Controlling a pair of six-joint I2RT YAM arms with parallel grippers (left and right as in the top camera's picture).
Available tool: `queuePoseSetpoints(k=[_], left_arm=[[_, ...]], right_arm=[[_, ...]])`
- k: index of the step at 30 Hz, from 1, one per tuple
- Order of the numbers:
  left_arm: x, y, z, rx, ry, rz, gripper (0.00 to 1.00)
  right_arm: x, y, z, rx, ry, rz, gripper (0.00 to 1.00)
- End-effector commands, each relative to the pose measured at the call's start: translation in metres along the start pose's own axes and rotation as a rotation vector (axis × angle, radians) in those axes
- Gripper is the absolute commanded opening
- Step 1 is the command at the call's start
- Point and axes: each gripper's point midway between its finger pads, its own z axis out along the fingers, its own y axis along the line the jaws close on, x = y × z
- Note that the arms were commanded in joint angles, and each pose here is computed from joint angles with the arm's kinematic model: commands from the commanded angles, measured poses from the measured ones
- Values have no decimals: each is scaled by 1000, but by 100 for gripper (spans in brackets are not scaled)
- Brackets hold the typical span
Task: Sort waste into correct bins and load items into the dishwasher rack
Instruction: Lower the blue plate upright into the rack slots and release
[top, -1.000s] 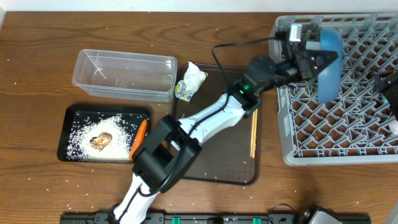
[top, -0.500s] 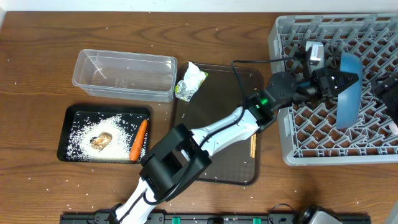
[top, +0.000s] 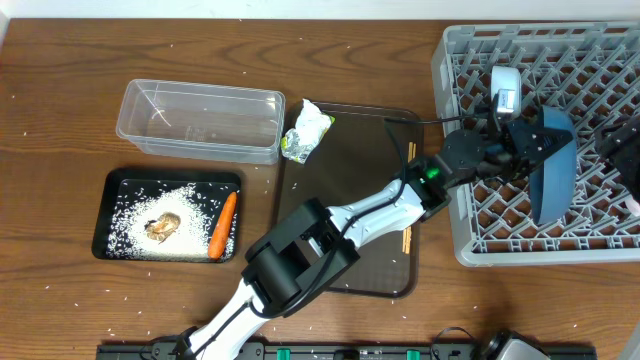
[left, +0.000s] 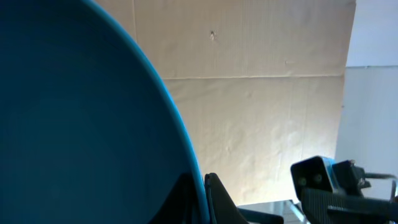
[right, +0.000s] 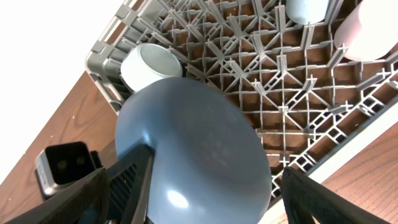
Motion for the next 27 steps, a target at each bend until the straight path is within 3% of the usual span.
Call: queuePoseSetpoints(k=[1, 13, 27], left_arm=[[9, 3, 10, 13, 13, -52, 6], [26, -69, 23, 193, 61, 91, 6], [24, -21, 30, 65, 59, 39, 6]], right_arm=[[-3, -2, -1, -1, -5, -8, 81], [-3, -3, -1, 6, -9, -23, 82], [-3, -3, -1, 5, -9, -22, 82]])
